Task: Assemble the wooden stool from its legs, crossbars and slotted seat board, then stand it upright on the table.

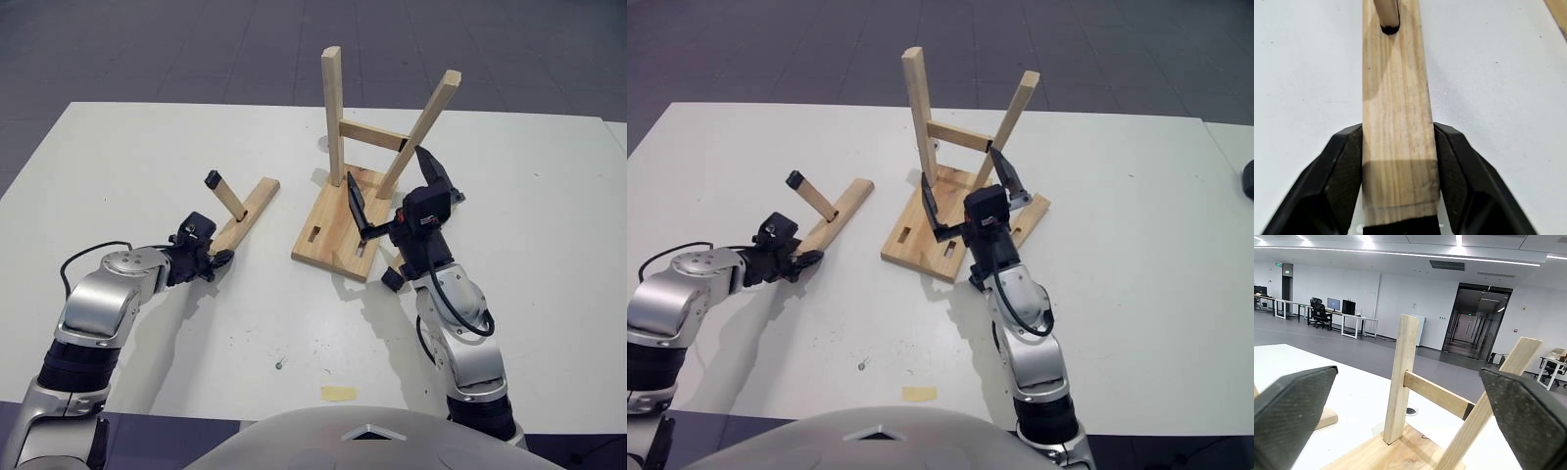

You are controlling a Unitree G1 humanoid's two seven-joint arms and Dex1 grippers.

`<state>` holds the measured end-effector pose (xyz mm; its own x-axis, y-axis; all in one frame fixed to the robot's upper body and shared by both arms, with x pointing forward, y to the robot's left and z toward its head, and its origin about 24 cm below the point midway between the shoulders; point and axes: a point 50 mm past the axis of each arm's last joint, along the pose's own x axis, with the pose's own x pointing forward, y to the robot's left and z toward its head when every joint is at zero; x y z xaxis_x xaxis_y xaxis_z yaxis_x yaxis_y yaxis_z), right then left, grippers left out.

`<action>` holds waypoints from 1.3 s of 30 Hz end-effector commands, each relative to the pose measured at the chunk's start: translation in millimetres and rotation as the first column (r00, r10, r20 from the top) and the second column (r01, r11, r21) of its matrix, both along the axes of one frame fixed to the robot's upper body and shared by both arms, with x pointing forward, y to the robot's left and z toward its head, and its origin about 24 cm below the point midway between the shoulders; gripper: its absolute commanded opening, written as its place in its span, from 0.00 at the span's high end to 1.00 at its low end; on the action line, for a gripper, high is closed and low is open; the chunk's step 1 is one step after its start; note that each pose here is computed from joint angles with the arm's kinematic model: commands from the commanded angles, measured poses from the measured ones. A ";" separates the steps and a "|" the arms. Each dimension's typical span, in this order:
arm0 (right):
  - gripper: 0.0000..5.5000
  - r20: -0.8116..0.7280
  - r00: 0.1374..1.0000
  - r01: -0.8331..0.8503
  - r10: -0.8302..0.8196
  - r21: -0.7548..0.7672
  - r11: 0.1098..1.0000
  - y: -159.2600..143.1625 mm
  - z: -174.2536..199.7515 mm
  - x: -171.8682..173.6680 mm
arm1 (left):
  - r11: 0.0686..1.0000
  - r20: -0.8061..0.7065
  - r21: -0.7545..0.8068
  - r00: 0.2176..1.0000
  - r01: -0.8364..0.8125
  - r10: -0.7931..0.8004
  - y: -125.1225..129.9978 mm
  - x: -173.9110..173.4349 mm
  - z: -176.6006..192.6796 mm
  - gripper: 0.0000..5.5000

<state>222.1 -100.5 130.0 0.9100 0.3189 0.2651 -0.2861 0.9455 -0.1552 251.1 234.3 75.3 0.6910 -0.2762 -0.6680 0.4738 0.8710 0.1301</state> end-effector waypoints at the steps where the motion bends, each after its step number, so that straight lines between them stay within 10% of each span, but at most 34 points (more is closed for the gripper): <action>1: 0.02 0.011 1.000 0.013 -0.013 0.025 1.000 -3.3 5.3 7.2 | 0.996 0.297 -0.060 0.952 -0.064 0.079 -1.6 33.1 41.1 0.62; 7: 0.02 -0.083 0.975 -0.166 0.205 0.338 0.926 -0.7 22.9 23.7 | 0.963 0.699 -0.266 0.696 0.040 0.164 -35.0 51.0 105.4 0.62; 16: 0.02 0.199 0.760 -0.523 0.619 0.753 0.400 -17.5 90.5 17.9 | 0.934 0.913 -0.111 0.405 0.338 -0.038 -73.8 33.9 155.9 0.62; 34: 0.02 0.190 0.783 -0.512 0.592 0.738 0.440 -28.1 132.5 29.4 | 0.776 0.843 0.107 0.357 0.621 -0.402 -108.5 7.2 120.9 0.62; 39: 0.18 0.130 0.820 -0.426 0.557 0.788 0.444 -28.7 123.7 32.8 | 0.777 0.844 0.113 0.353 0.620 -0.405 -109.5 7.4 119.6 0.62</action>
<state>254.8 -129.8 255.9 0.6881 0.4798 0.5443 -0.7215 0.3729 0.5835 261.0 126.3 193.5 0.5525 -0.8097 0.1978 0.6247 0.5593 0.5449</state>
